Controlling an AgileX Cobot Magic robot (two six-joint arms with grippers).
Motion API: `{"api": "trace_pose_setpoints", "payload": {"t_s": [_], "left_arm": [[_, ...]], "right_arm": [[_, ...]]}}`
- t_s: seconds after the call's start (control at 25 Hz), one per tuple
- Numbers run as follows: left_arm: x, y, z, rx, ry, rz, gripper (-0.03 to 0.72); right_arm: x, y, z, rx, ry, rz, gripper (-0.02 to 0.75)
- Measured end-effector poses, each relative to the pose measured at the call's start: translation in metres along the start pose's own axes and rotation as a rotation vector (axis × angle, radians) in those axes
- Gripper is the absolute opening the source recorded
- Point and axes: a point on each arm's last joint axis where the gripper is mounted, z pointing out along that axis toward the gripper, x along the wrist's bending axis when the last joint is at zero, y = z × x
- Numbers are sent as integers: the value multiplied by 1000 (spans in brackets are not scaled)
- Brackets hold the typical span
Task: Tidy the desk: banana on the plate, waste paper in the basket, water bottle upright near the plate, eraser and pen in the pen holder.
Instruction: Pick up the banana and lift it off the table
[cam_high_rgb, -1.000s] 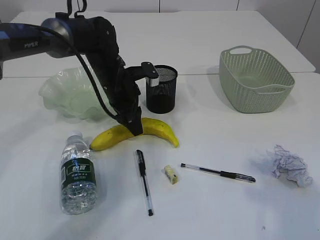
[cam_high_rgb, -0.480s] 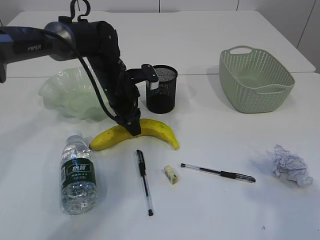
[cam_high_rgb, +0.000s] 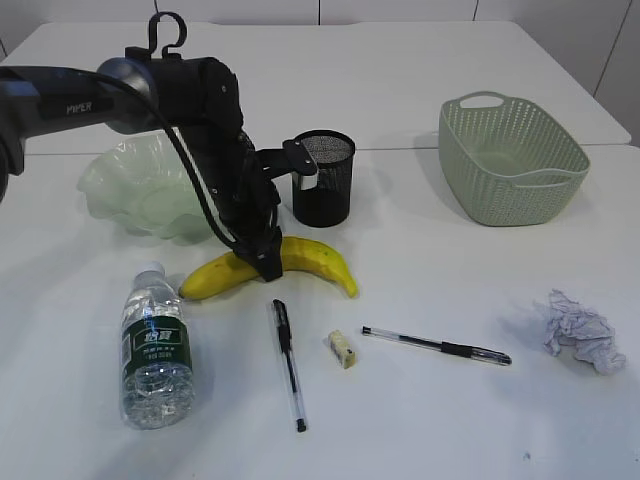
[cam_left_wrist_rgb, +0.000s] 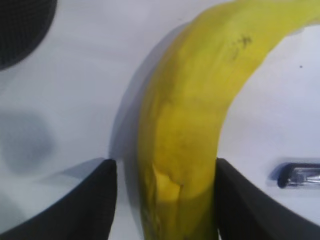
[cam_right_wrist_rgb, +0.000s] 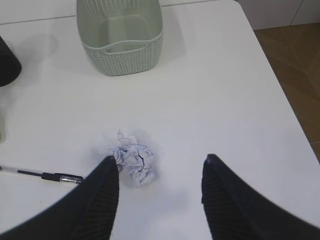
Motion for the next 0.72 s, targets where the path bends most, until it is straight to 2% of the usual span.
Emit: {"api": "trace_pose_setpoints", "payload": {"t_s": [0.32,0.52,0.72], "left_arm": [[1,0,3,4,-2,-2,412],[1,-1,3,8,-1,-1,269],[0,-3,3,37,-14,8,251]], "right_arm": [[0,0,0,0,0,0,400],[0,0,0,0,0,0,400],[0,0,0,0,0,0,400]]}}
